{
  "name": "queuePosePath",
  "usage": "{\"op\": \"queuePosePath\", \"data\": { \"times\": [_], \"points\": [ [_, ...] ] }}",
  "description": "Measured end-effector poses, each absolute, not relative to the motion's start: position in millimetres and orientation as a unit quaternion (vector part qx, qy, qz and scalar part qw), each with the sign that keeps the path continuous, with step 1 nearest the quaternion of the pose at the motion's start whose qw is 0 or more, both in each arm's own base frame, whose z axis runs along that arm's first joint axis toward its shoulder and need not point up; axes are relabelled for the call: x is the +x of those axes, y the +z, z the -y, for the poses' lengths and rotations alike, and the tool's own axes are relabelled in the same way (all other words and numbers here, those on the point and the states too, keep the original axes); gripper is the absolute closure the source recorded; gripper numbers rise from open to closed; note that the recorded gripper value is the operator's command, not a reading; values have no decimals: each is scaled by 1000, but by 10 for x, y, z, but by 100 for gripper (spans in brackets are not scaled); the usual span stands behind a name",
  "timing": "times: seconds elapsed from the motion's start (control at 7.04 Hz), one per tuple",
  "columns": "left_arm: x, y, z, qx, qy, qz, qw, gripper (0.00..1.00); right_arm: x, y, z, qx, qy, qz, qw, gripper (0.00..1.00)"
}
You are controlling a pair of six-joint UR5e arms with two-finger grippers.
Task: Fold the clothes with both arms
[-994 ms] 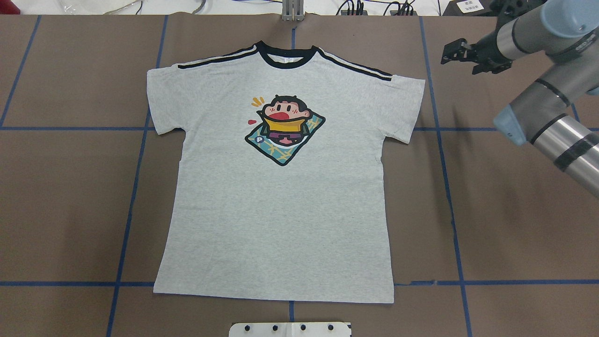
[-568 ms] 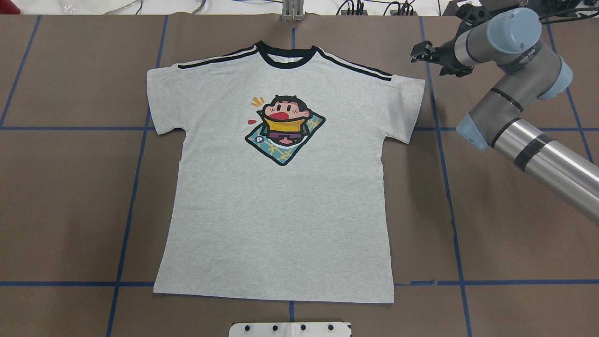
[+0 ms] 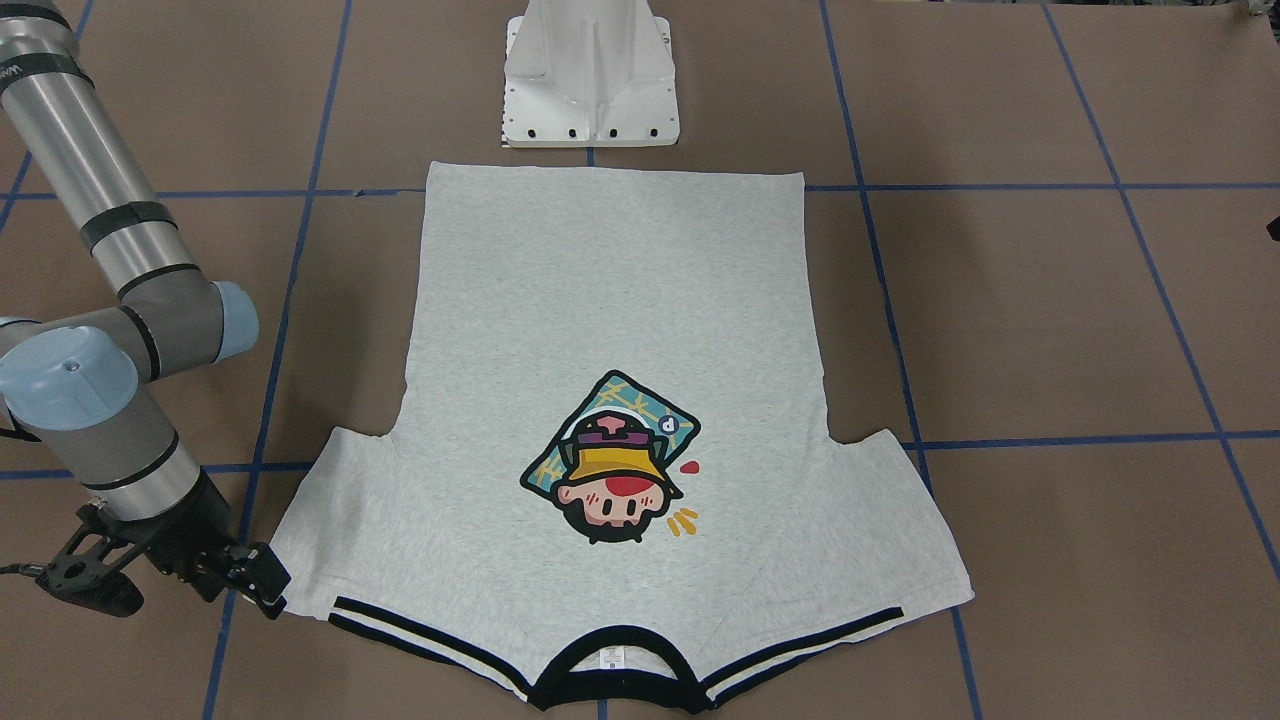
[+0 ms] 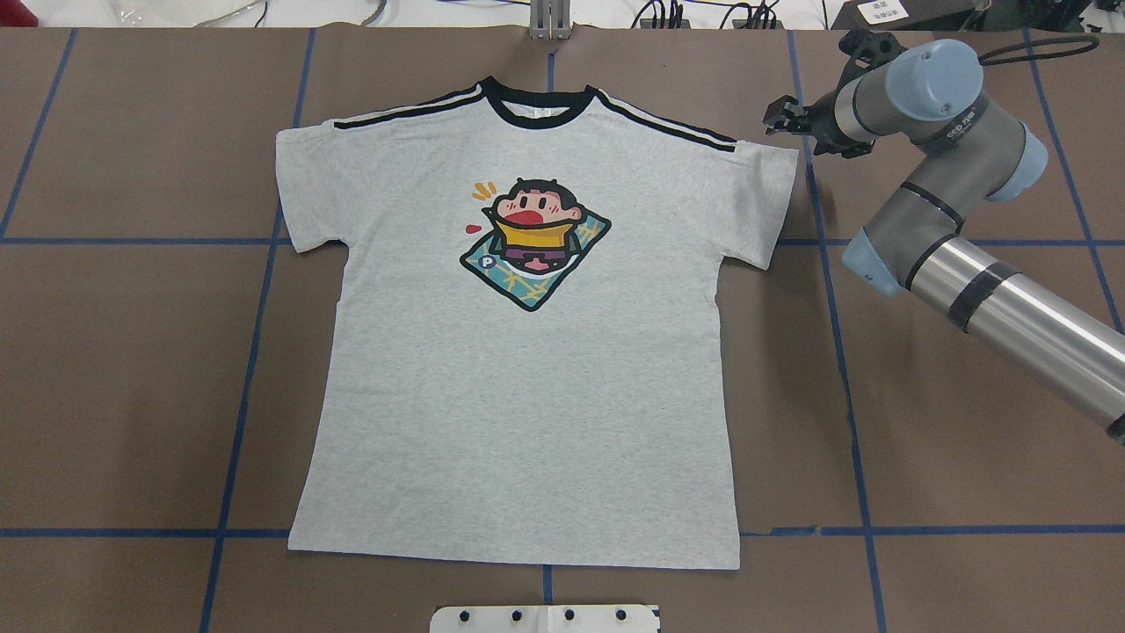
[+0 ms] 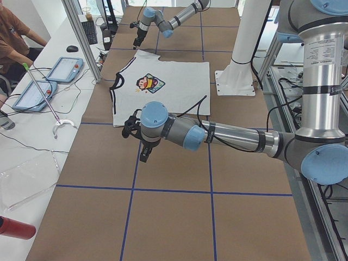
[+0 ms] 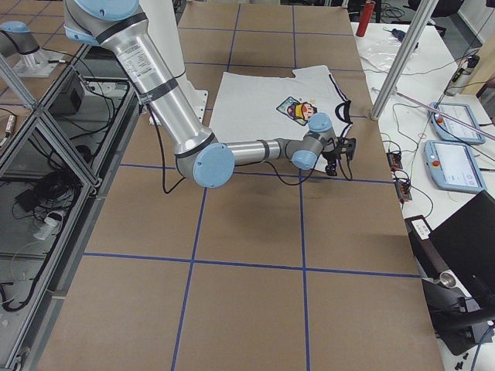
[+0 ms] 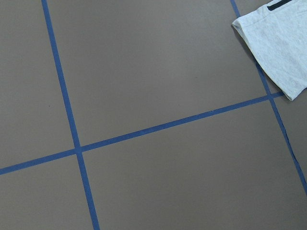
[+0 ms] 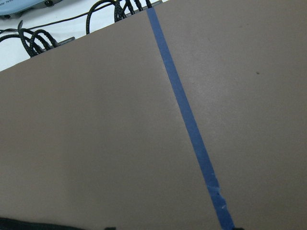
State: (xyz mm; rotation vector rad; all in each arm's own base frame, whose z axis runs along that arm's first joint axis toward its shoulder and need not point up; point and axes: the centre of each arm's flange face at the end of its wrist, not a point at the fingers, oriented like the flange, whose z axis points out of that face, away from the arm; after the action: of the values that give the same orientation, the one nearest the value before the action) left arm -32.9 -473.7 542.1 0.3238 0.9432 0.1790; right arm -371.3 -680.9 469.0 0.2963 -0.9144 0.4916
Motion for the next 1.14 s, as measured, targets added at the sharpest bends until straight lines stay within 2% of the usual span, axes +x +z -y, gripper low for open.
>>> {"op": "queuePosePath", "data": {
  "times": [0.14, 0.28, 0.43, 0.85, 1.14],
  "points": [
    [-329, 5418, 4737, 155, 86, -452, 874, 0, -3735, 4720, 6795, 139, 234, 433, 859, 73],
    [-329, 5418, 4737, 155, 86, -452, 874, 0, -3743, 4740, 6789, 138, 235, 432, 860, 95],
    [-329, 5418, 4737, 155, 86, -452, 874, 0, -3742, 4758, 6786, 137, 236, 431, 861, 100],
    [-329, 5417, 4737, 156, 87, -452, 874, 0, -3732, 4714, 6803, 137, 238, 433, 858, 100],
    [-329, 5416, 4736, 156, 86, -452, 874, 0, -3787, 4460, 6811, 132, 245, 453, 847, 100]
  ]
}}
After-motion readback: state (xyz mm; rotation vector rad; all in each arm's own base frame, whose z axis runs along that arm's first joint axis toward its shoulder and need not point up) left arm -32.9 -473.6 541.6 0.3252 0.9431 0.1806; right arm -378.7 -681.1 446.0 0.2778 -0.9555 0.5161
